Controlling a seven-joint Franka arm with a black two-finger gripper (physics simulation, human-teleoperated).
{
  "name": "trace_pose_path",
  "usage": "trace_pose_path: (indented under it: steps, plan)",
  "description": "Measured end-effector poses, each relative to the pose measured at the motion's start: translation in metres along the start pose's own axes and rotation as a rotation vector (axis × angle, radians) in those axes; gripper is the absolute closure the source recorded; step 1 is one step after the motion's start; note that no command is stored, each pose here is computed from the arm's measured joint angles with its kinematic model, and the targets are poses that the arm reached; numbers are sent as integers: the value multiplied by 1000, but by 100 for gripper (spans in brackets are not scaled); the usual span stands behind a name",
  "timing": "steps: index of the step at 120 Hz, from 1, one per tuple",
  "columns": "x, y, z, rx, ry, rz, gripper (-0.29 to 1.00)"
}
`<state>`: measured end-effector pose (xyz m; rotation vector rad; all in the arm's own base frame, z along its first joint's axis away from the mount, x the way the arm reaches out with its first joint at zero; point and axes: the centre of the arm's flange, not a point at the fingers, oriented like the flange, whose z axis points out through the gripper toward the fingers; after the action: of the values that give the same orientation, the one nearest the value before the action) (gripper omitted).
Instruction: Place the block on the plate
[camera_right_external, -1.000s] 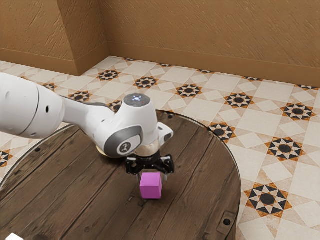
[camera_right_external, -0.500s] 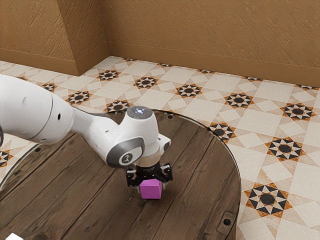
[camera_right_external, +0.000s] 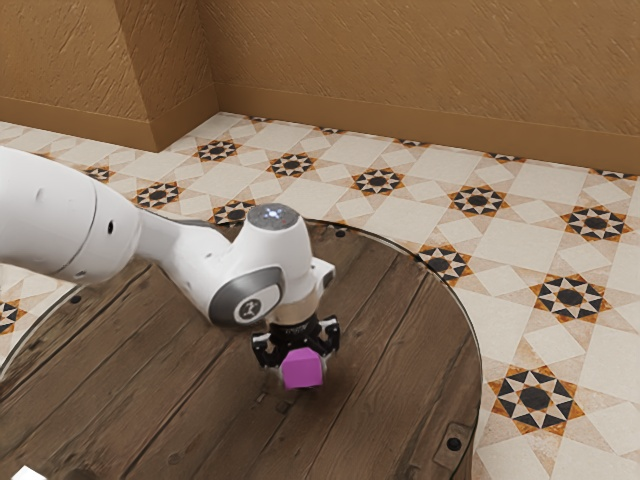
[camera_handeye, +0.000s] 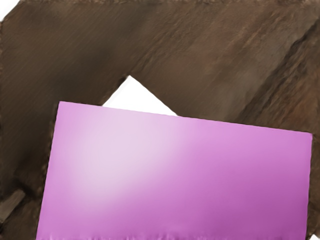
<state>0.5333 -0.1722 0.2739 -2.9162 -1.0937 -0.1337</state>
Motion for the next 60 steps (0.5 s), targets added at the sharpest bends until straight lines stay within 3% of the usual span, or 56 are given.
trace_pose_path:
  steps: [28, 40, 60]
  plan:
    - [34, -11, -42, -71, 41, -82, 24]
    - [80, -27, -59, -99, 82, -157, 25]
    - [170, -66, -41, -88, 119, -309, 29]
